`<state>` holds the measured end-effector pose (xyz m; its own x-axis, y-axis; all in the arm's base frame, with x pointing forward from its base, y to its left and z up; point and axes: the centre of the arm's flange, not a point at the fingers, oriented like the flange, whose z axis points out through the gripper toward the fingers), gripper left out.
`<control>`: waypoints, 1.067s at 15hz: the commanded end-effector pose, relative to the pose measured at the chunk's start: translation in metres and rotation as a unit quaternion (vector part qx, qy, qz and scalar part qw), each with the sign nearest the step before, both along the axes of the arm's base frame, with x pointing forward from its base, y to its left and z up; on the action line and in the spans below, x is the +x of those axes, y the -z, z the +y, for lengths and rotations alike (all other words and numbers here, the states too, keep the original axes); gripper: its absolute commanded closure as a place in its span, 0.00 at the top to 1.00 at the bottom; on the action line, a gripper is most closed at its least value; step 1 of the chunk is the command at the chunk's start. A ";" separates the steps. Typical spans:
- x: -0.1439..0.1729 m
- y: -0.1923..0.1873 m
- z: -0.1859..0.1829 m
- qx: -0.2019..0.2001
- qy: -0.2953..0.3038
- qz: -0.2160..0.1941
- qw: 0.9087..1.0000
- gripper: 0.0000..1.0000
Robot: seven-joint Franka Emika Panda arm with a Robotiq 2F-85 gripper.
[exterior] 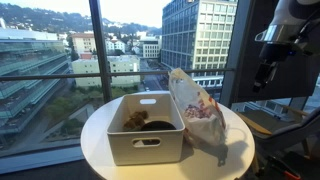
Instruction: Remove the blue and white clothing from the plastic and put it in the storage container.
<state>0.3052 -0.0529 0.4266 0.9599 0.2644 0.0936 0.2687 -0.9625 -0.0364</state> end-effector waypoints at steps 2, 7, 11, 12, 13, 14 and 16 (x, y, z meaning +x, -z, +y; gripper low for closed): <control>0.000 0.000 0.000 0.000 0.000 0.000 1.000 1.00; 0.004 0.001 0.004 -0.002 -0.005 0.002 1.000 1.00; 0.036 -0.003 0.043 -0.017 -0.064 0.016 0.998 1.00; 0.050 -0.010 0.057 -0.024 -0.078 0.012 0.997 1.00; 0.058 -0.014 0.067 -0.029 -0.094 0.011 0.995 1.00; 0.070 -0.019 0.079 -0.034 -0.114 0.005 0.993 1.00; 0.093 -0.026 0.098 -0.046 -0.146 -0.015 0.988 1.00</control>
<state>0.3504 0.0231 0.4381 0.8858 0.4604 0.0583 0.4596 -0.8877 0.0274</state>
